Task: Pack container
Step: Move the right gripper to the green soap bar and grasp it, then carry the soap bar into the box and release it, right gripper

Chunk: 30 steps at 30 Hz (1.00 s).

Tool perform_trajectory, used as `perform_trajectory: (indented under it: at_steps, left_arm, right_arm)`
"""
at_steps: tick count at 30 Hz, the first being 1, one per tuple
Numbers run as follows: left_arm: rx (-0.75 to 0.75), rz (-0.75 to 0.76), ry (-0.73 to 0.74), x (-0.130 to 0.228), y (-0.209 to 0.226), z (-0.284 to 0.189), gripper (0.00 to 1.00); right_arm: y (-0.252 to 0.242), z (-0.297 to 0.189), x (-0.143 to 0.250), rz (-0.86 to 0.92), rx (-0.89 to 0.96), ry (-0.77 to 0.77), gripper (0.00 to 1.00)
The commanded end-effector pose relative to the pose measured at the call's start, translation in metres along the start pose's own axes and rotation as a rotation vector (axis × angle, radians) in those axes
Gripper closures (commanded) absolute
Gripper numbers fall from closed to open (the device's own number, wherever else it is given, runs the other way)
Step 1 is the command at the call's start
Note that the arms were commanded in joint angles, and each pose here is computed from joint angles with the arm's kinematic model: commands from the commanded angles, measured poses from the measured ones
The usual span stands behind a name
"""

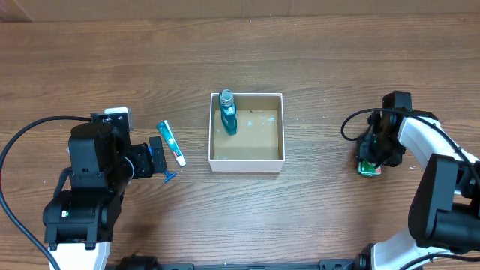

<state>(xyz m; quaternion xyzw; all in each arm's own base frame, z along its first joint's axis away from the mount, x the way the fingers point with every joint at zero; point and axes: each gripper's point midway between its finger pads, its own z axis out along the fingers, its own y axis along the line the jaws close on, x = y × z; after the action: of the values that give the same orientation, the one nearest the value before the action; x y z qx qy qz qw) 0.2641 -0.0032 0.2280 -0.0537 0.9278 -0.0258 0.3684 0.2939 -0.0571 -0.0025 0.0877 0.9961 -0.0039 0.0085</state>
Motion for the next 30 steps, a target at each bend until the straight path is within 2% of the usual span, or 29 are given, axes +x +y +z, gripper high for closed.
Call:
perform_trajectory:
  at_steps: [1,3,8,11,14,15,17,18,21,25,27,30]
  left_arm:
    - [-0.01,-0.011,-0.029,-0.009,0.002,-0.006,0.0]
    - [-0.01,-0.011,-0.029,-0.009,0.002,-0.006,0.0]
    - [-0.01,-0.011,-0.029,-0.009,0.002,-0.006,0.0]
    - [-0.01,-0.011,-0.029,-0.009,0.002,-0.006,0.0]
    - [-0.01,-0.011,-0.029,-0.01,0.002,-0.006,0.0]
    - [-0.01,-0.011,-0.029,-0.01,0.002,-0.006,0.0]
    - [-0.01,-0.011,-0.029,-0.009,0.002,-0.006,0.0]
    - [-0.01,-0.011,-0.029,-0.01,0.002,-0.006,0.0]
    - [-0.01,-0.011,-0.03,-0.01,0.002,-0.006,0.0]
    - [-0.01,-0.011,-0.029,-0.009,0.002,-0.006,0.0]
    - [-0.01,-0.011,-0.029,-0.009,0.002,-0.006,0.0]
    - [-0.01,-0.011,-0.029,-0.009,0.002,-0.006,0.0]
  right_arm:
    - [0.01,0.009,0.006,0.006,-0.054,0.021,0.55]
    - [0.01,0.006,0.001,0.007,-0.055,0.012,0.64]
    - [0.01,-0.006,-0.009,0.044,-0.054,-0.011,0.64]
    - [0.013,-0.036,-0.027,0.051,-0.064,-0.073,0.64]
    - [0.031,-0.097,-0.049,0.008,-0.108,-0.202,0.67]
    - [0.043,-0.12,-0.053,-0.02,-0.131,-0.244,0.7]
    - [0.066,-0.158,-0.057,-0.03,-0.162,-0.315,0.83]
    - [0.083,-0.176,-0.056,-0.047,-0.186,-0.342,0.86]
    - [0.14,-0.212,-0.045,-0.159,-0.252,-0.397,0.83]
    - [0.219,-0.225,-0.028,-0.263,-0.344,-0.444,0.84]
    - [0.254,-0.224,-0.021,-0.306,-0.366,-0.471,0.89]
    - [0.276,-0.212,-0.019,-0.249,-0.358,-0.467,0.95]
